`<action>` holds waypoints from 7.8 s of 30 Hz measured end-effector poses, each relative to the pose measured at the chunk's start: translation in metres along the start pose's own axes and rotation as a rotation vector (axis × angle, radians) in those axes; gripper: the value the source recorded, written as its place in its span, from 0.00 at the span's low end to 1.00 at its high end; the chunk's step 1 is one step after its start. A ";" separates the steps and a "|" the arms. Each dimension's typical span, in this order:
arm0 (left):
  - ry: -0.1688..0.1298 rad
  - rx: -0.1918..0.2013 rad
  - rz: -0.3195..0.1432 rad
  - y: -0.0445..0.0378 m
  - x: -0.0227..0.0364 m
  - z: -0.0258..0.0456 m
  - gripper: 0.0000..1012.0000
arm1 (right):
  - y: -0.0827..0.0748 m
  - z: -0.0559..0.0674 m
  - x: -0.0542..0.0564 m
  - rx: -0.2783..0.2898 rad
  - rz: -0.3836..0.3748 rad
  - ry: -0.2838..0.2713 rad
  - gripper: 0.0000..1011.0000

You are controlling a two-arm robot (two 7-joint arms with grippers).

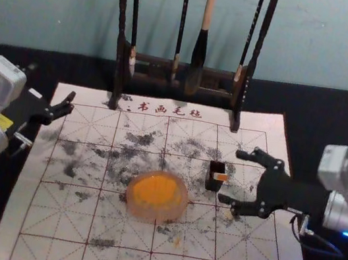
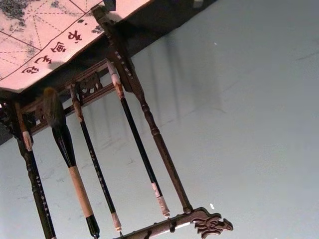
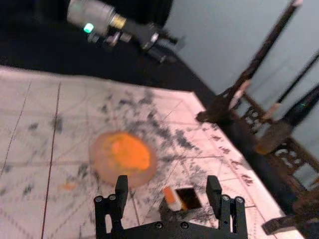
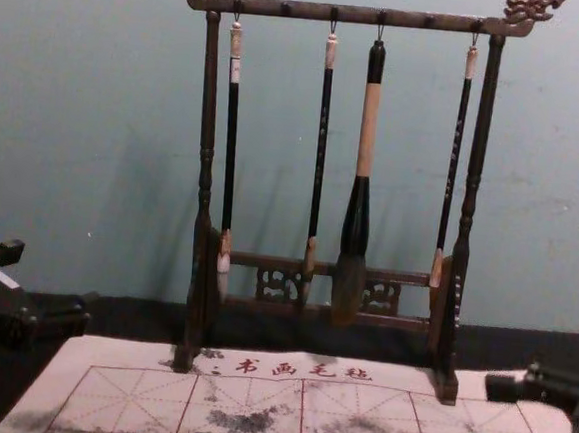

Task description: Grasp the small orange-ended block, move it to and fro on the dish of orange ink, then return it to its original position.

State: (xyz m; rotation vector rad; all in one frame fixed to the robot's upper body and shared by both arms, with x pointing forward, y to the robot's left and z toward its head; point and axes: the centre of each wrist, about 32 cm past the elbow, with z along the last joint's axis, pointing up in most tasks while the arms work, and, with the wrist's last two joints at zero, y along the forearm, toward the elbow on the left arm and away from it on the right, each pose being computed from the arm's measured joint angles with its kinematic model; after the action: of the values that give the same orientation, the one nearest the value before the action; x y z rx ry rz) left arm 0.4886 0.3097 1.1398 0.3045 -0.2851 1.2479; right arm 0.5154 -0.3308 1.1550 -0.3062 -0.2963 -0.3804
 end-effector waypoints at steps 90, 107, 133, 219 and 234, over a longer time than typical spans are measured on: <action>0.000 0.000 0.000 0.0000 0.0000 0.0000 0.99 | 0.031 -0.022 0.022 -0.034 0.065 -0.109 0.73; 0.000 0.000 0.000 0.0000 0.0000 0.0000 0.99 | 0.031 -0.022 0.022 -0.033 0.065 -0.109 0.20; 0.000 0.000 0.000 0.0000 0.0000 0.0000 0.99 | 0.030 -0.014 0.029 -0.013 0.030 -0.132 0.15; 0.000 0.000 0.000 0.0000 0.0000 0.0000 0.99 | 0.111 0.036 0.072 0.023 0.378 0.177 0.15; 0.000 0.000 0.000 0.0000 0.0000 0.0000 0.99 | 0.117 0.030 0.071 -0.016 0.392 0.167 0.15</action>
State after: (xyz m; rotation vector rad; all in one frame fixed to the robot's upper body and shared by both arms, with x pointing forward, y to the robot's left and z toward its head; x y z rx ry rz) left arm 0.4886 0.3097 1.1398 0.3045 -0.2851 1.2479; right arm 0.6184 -0.2395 1.1788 -0.3377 -0.0657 -0.0204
